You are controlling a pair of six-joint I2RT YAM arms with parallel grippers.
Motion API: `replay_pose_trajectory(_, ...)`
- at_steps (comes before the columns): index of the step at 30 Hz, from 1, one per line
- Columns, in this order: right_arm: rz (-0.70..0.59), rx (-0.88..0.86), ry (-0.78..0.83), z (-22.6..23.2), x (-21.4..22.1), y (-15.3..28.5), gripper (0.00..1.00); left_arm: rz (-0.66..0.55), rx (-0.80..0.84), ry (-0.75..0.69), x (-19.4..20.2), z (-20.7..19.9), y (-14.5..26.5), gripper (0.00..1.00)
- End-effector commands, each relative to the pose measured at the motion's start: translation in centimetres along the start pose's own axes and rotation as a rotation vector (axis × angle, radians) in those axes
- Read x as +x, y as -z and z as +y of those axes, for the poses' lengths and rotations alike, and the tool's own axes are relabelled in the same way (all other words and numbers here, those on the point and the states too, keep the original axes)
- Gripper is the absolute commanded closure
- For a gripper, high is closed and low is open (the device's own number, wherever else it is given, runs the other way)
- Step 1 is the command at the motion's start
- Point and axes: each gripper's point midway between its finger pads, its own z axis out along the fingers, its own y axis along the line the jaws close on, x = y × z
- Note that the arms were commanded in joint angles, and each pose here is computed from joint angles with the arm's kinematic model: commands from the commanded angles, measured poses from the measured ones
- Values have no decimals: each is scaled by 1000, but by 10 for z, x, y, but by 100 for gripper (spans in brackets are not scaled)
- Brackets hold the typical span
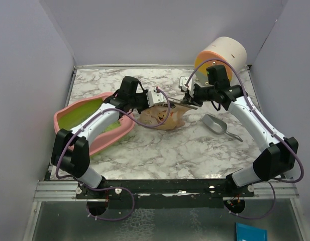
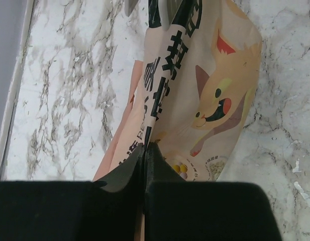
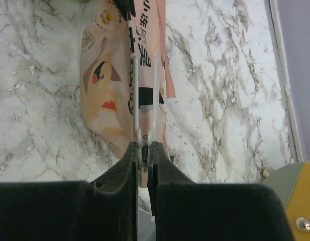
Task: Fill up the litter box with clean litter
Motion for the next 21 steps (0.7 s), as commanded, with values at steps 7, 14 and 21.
replay_pose_trajectory(7, 4, -118, 25, 12, 0, -15, 99, -147, -4, -63, -42, -11, 22, 100)
replay_pose_trajectory(14, -7, -130, 54, 27, -15, -10, 99, -150, -16, -73, -48, -11, 23, 100)
replay_pose_trajectory(21, 36, -128, 45, 37, -6, -16, 99, -158, -19, -87, -54, -13, 24, 100)
